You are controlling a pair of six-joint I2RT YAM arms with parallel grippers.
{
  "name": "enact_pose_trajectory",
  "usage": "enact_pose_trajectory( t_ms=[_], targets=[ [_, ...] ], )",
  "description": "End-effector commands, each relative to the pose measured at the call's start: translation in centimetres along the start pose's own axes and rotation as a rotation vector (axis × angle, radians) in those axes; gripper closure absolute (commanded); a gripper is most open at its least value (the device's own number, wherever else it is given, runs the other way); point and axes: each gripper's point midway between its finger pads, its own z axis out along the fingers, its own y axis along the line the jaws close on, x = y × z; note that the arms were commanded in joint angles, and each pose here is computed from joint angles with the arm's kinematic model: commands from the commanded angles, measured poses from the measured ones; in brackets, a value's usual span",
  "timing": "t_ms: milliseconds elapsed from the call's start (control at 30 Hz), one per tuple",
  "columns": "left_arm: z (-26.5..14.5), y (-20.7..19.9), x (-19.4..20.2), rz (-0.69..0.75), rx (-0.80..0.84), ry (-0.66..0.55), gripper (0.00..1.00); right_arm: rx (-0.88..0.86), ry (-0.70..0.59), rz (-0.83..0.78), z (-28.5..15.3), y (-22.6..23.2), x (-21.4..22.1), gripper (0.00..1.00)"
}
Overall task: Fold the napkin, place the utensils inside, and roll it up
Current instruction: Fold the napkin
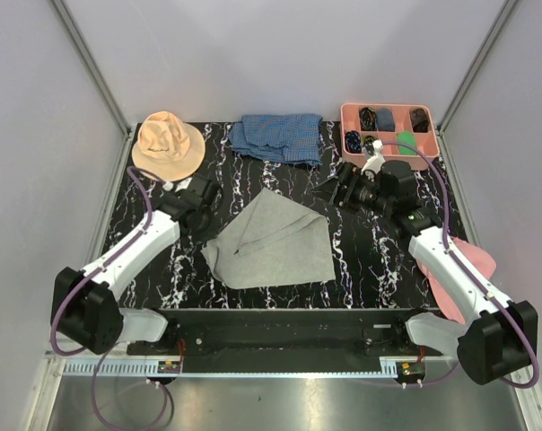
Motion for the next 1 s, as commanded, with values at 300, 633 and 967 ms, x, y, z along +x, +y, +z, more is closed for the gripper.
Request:
enact_pose_trajectory(
  t_ms=[300, 633, 967],
  targets=[
    [1.7, -12.1, -0.2, 0.061, 0.185, -0.039, 1.0, -0.004, -0.035, 0.004, -0.4, -0.1, -0.3, 0.2],
    [3.6, -18.8, -1.9, 0.042, 0.255, -0.054, 1.0, 0.012, -0.03, 0.008, -0.3, -0.5, -0.1, 0.2],
    [5.5, -21.3, -3.0, 0.02, 0.249, -0.076, 1.0, 0.031, -0.018, 0.02, 0.1, -1.2, 0.1, 0.2]
  ],
)
